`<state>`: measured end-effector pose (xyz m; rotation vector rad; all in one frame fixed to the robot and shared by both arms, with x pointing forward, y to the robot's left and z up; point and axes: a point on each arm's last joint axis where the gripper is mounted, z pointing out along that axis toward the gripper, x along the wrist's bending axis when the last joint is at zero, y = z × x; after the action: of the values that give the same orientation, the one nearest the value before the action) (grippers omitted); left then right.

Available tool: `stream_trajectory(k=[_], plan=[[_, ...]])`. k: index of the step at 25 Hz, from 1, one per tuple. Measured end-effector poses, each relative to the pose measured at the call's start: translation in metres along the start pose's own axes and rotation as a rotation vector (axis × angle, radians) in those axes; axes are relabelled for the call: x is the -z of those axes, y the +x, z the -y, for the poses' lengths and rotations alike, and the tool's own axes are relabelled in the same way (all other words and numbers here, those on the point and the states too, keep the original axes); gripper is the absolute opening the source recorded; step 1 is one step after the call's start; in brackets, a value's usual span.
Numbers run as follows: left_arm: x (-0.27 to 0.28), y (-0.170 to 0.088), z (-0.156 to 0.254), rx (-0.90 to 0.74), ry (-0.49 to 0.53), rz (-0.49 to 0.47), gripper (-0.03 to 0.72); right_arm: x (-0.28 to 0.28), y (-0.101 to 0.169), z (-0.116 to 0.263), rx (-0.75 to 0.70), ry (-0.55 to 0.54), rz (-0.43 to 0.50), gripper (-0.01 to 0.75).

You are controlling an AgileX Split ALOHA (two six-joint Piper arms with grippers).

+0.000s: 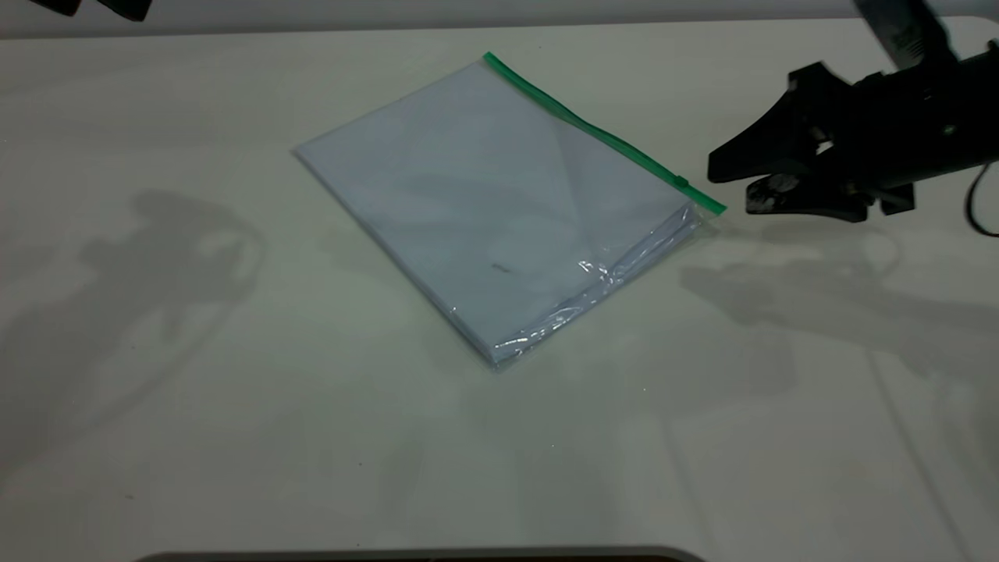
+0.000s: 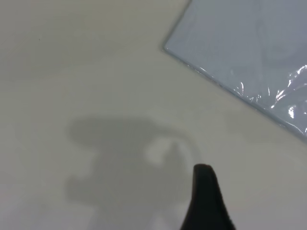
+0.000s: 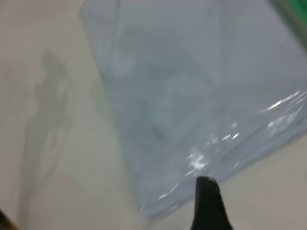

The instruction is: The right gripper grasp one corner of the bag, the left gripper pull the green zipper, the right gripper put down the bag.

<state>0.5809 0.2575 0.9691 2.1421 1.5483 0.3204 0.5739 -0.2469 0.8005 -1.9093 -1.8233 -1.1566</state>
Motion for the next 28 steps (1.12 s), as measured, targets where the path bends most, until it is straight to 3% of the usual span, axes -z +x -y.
stream_trajectory(k=[8, 18, 28], plan=[[0.0, 0.0, 0.0, 0.002, -0.003, -0.001, 0.589, -0.036, -0.032, -0.013, -0.001, 0.003, 0.019, 0.539], [0.0, 0.0, 0.0, 0.001, -0.004, -0.001, 0.589, -0.054, -0.052, -0.015, 0.045, 0.011, 0.049, 0.539], [0.0, 0.0, -0.001, 0.001, -0.009, -0.005, 0.589, -0.07, -0.054, -0.018, 0.056, -0.002, -0.063, 0.539]])
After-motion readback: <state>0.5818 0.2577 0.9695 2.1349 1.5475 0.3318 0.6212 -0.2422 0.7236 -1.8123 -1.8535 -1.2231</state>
